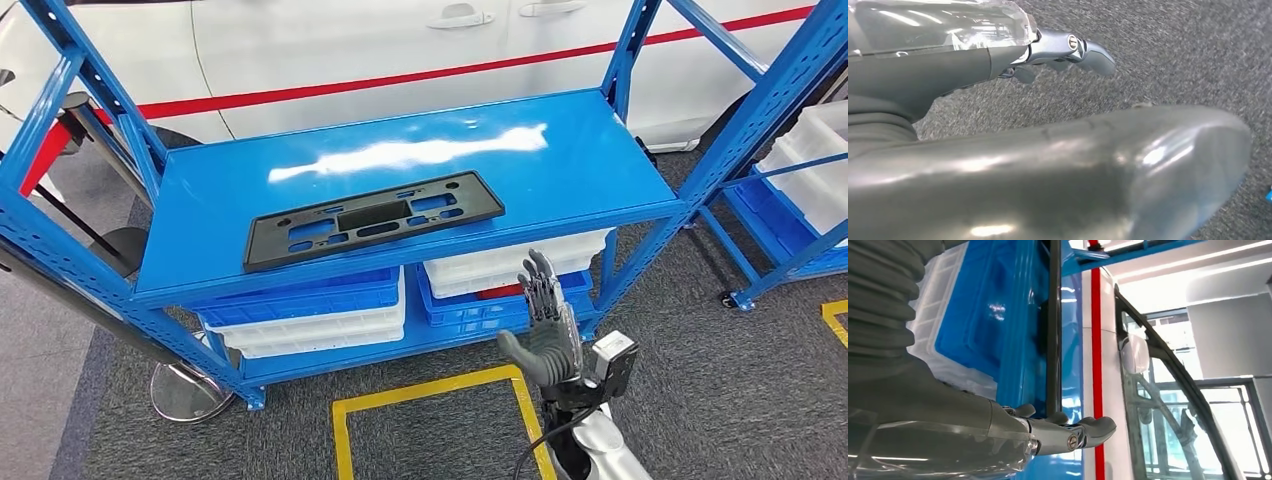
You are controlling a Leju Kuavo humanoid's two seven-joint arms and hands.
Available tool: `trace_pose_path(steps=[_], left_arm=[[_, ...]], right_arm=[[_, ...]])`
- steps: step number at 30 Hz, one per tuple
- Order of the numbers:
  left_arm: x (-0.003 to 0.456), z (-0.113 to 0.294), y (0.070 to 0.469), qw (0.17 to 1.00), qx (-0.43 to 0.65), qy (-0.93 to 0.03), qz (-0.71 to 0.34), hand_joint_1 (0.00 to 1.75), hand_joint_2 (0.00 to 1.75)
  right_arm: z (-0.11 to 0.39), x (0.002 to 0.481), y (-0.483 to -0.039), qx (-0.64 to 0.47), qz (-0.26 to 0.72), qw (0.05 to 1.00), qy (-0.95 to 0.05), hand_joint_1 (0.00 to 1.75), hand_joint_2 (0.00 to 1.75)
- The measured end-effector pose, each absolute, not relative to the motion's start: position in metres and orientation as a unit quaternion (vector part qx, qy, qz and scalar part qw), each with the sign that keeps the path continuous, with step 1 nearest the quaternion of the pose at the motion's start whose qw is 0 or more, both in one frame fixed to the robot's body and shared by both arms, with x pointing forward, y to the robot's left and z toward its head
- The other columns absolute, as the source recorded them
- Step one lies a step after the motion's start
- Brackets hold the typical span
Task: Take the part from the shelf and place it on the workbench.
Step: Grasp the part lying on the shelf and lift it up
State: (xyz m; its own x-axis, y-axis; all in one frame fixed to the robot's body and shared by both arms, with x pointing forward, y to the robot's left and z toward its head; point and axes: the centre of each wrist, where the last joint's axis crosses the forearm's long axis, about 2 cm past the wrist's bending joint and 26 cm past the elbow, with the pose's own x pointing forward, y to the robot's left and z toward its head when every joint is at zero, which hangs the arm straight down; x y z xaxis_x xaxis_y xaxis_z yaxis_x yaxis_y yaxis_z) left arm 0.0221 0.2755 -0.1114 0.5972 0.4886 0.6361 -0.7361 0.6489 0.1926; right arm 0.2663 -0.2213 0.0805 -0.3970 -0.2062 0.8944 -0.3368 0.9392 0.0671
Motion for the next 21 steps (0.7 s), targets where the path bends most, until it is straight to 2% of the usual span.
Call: trace_pose_path(steps=[7, 21], left_arm=[[0.025, -0.111, 0.279, 0.871, 0.221, -0.28, 0.337, 0.0, 0.0], [0.03, -0.111, 0.283, 0.889, 0.203, -0.291, 0.288, 0.0, 0.0]], right_arm=[[0.098, 0.255, -0.212, 0.1, 0.115, 0.481, -0.863, 0.0, 1.75], [0.124, 0.242, -0.224, -0.087, 0.23, 0.356, -0.901, 0.0, 1.75]])
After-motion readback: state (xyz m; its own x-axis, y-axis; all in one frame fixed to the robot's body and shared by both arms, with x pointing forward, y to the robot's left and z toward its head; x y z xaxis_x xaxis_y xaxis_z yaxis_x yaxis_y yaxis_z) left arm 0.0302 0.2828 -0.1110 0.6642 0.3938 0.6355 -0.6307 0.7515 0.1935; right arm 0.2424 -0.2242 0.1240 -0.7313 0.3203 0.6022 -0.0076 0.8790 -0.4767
